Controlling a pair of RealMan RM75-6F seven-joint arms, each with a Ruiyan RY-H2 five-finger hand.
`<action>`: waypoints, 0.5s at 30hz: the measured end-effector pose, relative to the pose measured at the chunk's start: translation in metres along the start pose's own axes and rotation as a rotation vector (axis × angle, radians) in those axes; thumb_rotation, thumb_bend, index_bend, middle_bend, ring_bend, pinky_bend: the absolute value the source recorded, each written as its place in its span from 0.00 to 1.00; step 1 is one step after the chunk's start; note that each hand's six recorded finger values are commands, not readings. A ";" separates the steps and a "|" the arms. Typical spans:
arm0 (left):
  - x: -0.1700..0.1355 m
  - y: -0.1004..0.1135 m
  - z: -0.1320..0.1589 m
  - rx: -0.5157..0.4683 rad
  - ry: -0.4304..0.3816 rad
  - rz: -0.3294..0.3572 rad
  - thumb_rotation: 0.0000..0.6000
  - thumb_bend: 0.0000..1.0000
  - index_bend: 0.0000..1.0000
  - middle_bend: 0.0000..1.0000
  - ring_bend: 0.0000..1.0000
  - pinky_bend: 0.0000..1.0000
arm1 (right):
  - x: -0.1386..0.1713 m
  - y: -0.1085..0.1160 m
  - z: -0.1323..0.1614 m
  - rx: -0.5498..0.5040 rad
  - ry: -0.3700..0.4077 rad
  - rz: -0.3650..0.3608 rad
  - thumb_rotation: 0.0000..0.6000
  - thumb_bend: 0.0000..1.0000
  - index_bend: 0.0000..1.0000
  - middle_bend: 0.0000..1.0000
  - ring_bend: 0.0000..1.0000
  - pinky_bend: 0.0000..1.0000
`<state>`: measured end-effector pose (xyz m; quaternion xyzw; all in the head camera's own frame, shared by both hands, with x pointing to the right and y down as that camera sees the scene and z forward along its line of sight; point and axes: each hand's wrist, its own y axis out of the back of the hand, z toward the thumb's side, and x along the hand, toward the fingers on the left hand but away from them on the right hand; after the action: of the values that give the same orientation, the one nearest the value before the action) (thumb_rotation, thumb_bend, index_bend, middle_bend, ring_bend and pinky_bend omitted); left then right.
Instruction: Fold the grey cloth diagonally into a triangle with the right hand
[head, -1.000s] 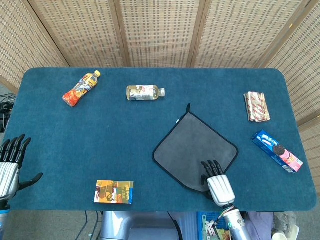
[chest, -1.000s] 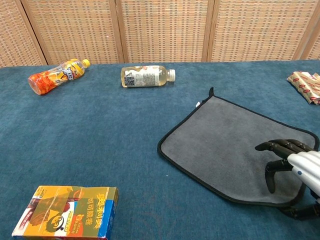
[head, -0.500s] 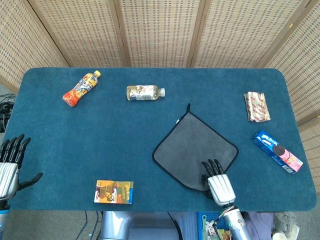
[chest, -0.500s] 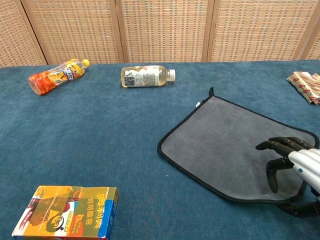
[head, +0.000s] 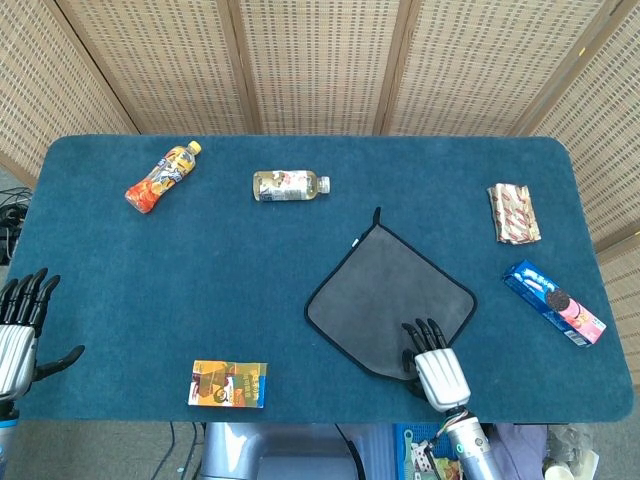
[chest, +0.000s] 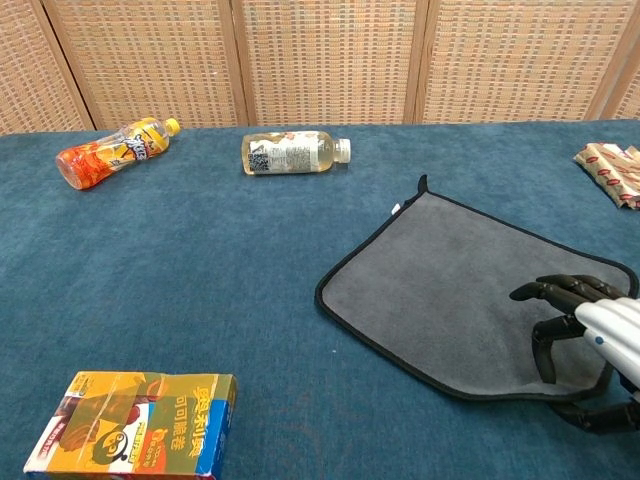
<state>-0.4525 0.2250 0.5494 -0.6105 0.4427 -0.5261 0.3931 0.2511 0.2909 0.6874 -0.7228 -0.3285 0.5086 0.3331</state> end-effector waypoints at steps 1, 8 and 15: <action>0.000 0.000 0.000 0.000 0.001 0.000 1.00 0.15 0.00 0.00 0.00 0.00 | 0.000 0.000 0.000 -0.001 0.000 0.000 1.00 0.58 0.63 0.14 0.00 0.00; 0.000 0.001 0.000 -0.003 0.001 0.002 1.00 0.15 0.00 0.00 0.00 0.00 | -0.006 0.007 0.001 0.007 0.008 -0.018 1.00 0.58 0.63 0.14 0.00 0.00; 0.001 0.001 -0.001 -0.005 0.004 0.005 1.00 0.15 0.00 0.00 0.00 0.00 | -0.017 0.017 0.004 0.034 0.028 -0.045 1.00 0.58 0.63 0.15 0.00 0.00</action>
<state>-0.4538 0.2241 0.5487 -0.6093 0.4462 -0.5254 0.3919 0.2447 0.2679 0.6811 -0.7166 -0.3311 0.4962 0.3614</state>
